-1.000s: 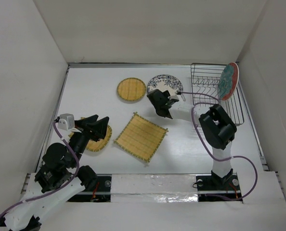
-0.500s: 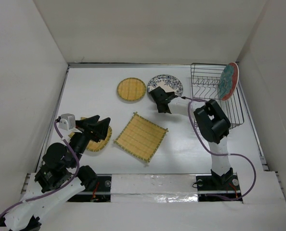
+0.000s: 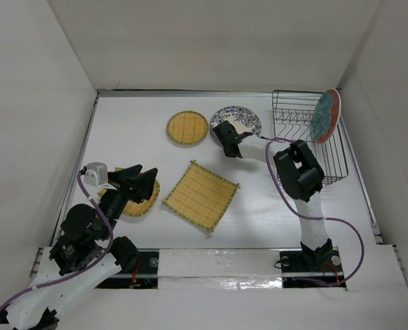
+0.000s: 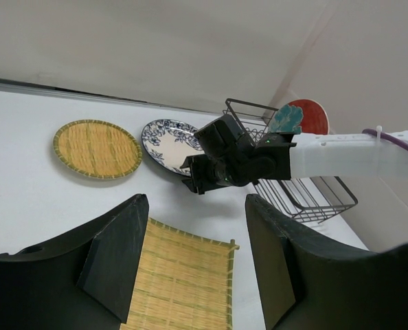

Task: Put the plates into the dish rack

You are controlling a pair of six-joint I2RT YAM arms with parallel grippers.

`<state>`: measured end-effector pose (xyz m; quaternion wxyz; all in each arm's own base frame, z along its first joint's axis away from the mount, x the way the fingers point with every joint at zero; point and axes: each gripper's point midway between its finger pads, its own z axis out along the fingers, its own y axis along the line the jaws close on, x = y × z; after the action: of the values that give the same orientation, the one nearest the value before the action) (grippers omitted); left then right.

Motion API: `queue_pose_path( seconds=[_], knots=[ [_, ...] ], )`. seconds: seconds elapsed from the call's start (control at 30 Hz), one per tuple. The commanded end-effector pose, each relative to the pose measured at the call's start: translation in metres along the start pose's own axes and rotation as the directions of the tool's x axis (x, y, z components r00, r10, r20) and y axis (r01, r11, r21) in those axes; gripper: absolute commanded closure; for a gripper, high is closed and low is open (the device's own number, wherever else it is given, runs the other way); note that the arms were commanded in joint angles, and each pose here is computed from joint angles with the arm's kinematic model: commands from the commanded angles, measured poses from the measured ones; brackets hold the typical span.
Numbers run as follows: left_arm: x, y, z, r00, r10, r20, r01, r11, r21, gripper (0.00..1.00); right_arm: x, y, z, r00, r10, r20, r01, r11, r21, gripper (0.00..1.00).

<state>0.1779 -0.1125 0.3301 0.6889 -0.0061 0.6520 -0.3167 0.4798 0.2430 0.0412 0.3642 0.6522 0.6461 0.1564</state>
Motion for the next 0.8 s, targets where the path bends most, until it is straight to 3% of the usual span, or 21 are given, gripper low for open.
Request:
queue_pose_path(
  seconds=[0.0,0.03,0.13,0.33,0.53,0.77],
  knots=[
    [-0.025,-0.009,-0.003,0.997,-0.033,0.073,0.03,0.999,0.032,0.44,-0.007,-0.001,0.007,0.999,0.026,0.045,-0.027,0.999,0.018,0.61],
    [-0.026,-0.008,-0.003,0.997,-0.033,0.076,0.031,0.999,0.025,0.44,-0.009,0.0,0.006,0.998,0.03,0.048,-0.031,0.999,0.012,0.69],
    [-0.029,-0.007,-0.005,0.996,-0.037,0.087,0.035,0.999,0.023,0.44,-0.012,0.004,0.005,0.997,0.037,0.064,-0.037,0.999,-0.002,0.82],
    [-0.027,-0.007,-0.004,0.996,-0.035,0.084,0.033,0.999,0.028,0.45,-0.01,0.01,-0.008,0.996,0.027,0.08,-0.024,0.999,-0.037,1.0],
    [-0.026,-0.009,-0.004,0.996,-0.034,0.079,0.031,0.999,0.036,0.45,-0.023,0.028,-0.034,0.99,0.009,0.141,0.007,0.993,-0.115,1.0],
    [-0.025,-0.01,-0.003,0.997,-0.032,0.076,0.029,0.999,0.04,0.45,-0.051,0.057,-0.071,0.953,-0.101,0.287,0.156,0.972,-0.174,1.0]
  ],
)
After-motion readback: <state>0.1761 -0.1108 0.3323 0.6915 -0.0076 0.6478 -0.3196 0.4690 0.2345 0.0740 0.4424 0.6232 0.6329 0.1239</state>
